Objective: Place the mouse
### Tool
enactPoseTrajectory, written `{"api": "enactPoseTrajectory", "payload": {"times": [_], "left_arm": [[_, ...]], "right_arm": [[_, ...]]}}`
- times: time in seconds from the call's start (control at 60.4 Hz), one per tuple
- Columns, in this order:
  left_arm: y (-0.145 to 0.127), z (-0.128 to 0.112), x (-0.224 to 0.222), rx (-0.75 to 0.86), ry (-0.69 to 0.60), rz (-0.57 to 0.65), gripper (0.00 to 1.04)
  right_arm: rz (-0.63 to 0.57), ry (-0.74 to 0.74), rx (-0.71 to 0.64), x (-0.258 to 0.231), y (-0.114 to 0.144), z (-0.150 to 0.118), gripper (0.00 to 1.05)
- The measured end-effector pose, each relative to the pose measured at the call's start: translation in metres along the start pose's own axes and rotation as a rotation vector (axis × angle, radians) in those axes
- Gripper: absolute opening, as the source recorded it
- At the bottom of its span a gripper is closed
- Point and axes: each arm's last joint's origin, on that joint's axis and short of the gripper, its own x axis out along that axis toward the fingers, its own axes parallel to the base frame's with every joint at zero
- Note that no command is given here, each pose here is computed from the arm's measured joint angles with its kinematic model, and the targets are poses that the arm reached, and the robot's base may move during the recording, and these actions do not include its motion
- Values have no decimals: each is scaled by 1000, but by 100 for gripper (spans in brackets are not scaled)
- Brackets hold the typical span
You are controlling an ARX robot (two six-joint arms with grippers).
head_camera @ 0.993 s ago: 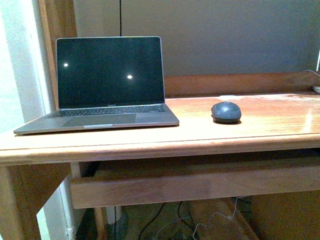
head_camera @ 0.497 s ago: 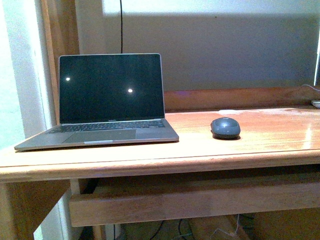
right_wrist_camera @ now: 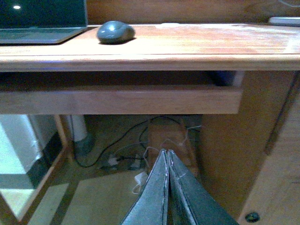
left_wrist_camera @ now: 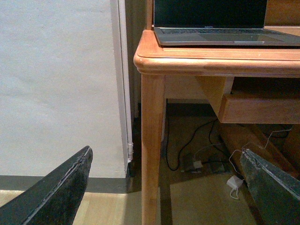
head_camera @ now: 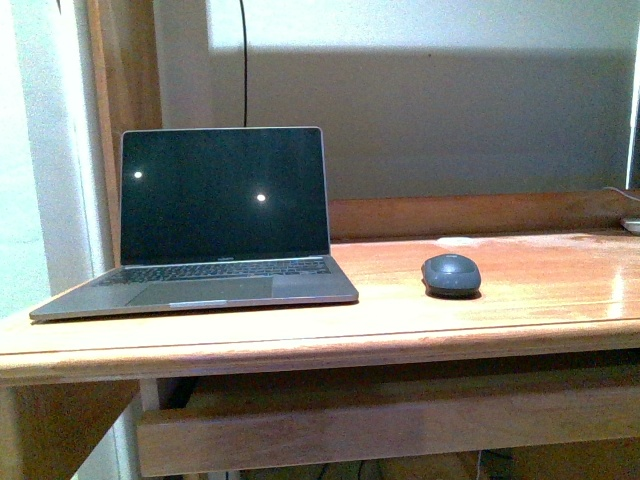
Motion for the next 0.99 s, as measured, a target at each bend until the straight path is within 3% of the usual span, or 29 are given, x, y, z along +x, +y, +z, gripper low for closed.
{"api": "enactPoseTrajectory", "payload": {"times": [0.149, 0.712, 0.993], "left_arm": [[0, 0, 0, 0, 0, 0, 97], [0, 0, 0, 0, 0, 0, 97], [0, 0, 0, 0, 0, 0, 97]], "right_arm": [[3, 0, -2, 0, 0, 0, 5], [2, 0, -2, 0, -1, 0, 99], [2, 0, -2, 0, -1, 0, 97]]}}
